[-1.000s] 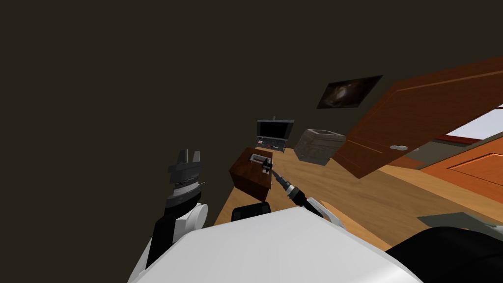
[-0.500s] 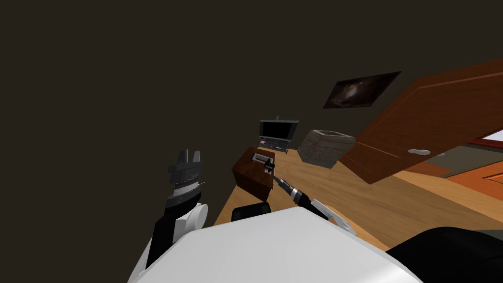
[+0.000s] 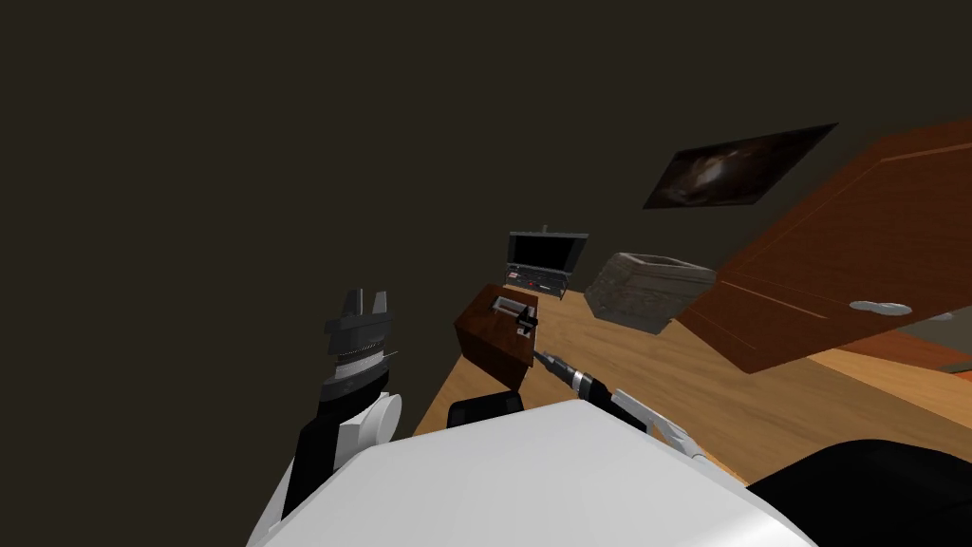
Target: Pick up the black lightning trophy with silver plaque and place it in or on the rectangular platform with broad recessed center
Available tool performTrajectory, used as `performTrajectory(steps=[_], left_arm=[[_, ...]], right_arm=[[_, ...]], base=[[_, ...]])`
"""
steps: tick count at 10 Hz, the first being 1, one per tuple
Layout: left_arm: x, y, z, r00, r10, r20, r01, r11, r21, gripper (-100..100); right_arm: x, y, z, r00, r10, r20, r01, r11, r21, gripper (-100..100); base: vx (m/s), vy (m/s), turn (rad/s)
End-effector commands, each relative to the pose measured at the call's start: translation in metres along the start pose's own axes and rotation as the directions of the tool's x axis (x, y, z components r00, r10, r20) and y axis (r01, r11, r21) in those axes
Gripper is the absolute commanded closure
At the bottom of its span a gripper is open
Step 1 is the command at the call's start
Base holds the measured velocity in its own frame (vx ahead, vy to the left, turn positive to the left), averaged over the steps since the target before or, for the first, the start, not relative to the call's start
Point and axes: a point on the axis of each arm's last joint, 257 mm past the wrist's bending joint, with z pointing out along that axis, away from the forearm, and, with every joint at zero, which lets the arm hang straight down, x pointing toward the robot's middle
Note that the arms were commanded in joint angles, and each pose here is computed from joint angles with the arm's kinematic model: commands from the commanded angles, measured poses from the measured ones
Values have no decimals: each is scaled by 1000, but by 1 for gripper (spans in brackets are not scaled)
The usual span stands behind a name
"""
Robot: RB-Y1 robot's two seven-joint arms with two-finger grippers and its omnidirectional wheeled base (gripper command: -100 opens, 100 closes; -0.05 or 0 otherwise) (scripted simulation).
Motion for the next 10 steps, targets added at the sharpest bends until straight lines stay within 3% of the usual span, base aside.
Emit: performTrajectory(steps=[1, 4, 5, 6, 7, 9, 10], left_arm=[[0, 0, 0, 1000, 0, 0, 0, 1000, 0, 0], [0, 0, 0, 1000, 0, 0, 0, 1000, 0, 0], [0, 0, 0, 1000, 0, 0, 0, 1000, 0, 0], [0, 0, 0, 1000, 0, 0, 0, 1000, 0, 0], [0, 0, 0, 1000, 0, 0, 0, 1000, 0, 0], [0, 0, 0, 1000, 0, 0, 0, 1000, 0, 0], [0, 0, 0, 1000, 0, 0, 0, 1000, 0, 0]], right_arm=[[9, -17, -9, 996, -62, -62, 62, 998, 12, -100], [21, -52, -29, 984, -111, -139, 120, 991, 62, -100], [25, -63, -39, 968, -162, -193, 176, 983, 56, -100], [27, -72, -44, 966, -159, -202, 177, 981, 77, -100], [29, -82, -53, 945, -205, -253, 228, 971, 65, -100], [32, -97, -63, 943, -198, -268, 231, 968, 98, -100], [32, -106, -72, 918, -239, -316, 278, 957, 84, -100]], base=[[-9, 30, 256], [-1, 27, 167], [-2, 39, 262], [4, 24, 131], [11, 27, 238], [9, 11, 55], [5, 18, 301]])
